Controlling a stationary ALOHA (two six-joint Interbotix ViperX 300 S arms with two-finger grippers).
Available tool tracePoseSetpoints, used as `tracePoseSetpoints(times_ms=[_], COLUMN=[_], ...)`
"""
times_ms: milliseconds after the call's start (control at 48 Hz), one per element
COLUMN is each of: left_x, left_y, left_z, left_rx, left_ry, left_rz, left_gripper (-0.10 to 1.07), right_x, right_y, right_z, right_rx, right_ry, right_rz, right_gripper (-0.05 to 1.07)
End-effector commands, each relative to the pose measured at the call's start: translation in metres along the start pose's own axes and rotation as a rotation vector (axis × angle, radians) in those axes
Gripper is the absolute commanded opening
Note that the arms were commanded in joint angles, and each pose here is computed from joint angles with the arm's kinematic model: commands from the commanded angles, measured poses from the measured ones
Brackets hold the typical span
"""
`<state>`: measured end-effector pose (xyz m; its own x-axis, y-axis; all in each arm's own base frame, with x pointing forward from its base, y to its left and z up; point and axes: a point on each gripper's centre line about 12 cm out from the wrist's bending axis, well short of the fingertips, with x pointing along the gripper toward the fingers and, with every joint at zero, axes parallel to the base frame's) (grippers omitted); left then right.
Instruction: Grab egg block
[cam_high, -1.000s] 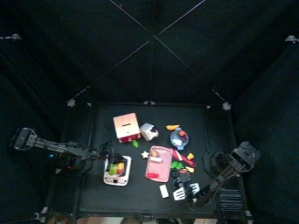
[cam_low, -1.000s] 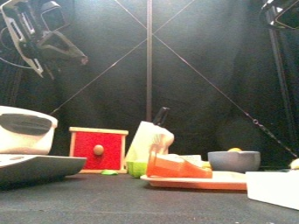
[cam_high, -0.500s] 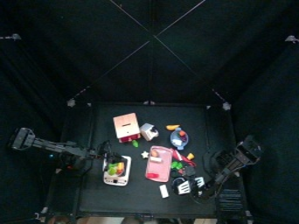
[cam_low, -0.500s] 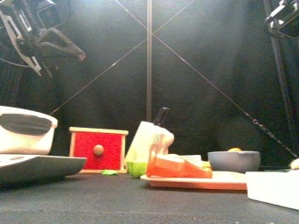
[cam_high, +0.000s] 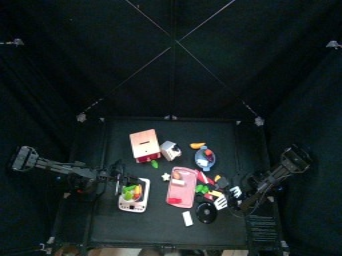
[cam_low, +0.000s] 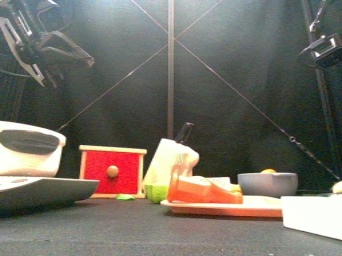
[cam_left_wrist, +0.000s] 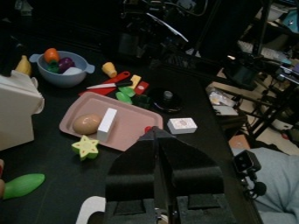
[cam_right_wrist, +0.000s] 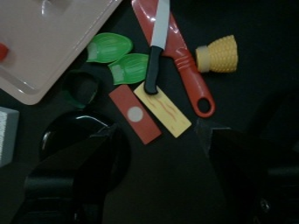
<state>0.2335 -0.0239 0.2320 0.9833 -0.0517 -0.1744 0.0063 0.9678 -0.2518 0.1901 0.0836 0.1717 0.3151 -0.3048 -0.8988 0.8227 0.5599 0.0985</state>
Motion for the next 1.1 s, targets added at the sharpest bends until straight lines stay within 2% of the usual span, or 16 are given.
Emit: tracePoseSetpoints(times_ms=[0, 250, 521, 750, 1083], left_x=[0.001, 0.001, 0.001, 0.001, 0.001], left_y=[-0.001, -0.001, -0.001, 0.000, 0.000], left_z=[0.004, 0.003, 0.001, -0.001, -0.001], left_rx=[0.001, 0.001, 0.002, 0.004, 0.004], left_ry=[-0.016, -0.012, -0.007, 0.000, 0.000], left_rz=[-0.004, -0.004, -0.002, 0.000, 0.000], left_gripper=[0.35, 0.35, 0.35, 0.35, 0.35], right_x=[0.000, 0.017, 0.026, 0.028, 0.036], right_y=[-0.002, -0.007, -0.019, -0.020, -0.021], right_z=[0.006, 0.002, -0.007, -0.008, -0.012], right_rx=[-0.044, -0.215, -0.340, -0.386, -0.399], right_ry=[0.010, 0.055, 0.099, 0.099, 0.106], right_rz=[0.039, 0.088, 0.058, 0.054, 0.072], right_gripper=[0.99, 0.99, 0.98, 0.98, 0.98])
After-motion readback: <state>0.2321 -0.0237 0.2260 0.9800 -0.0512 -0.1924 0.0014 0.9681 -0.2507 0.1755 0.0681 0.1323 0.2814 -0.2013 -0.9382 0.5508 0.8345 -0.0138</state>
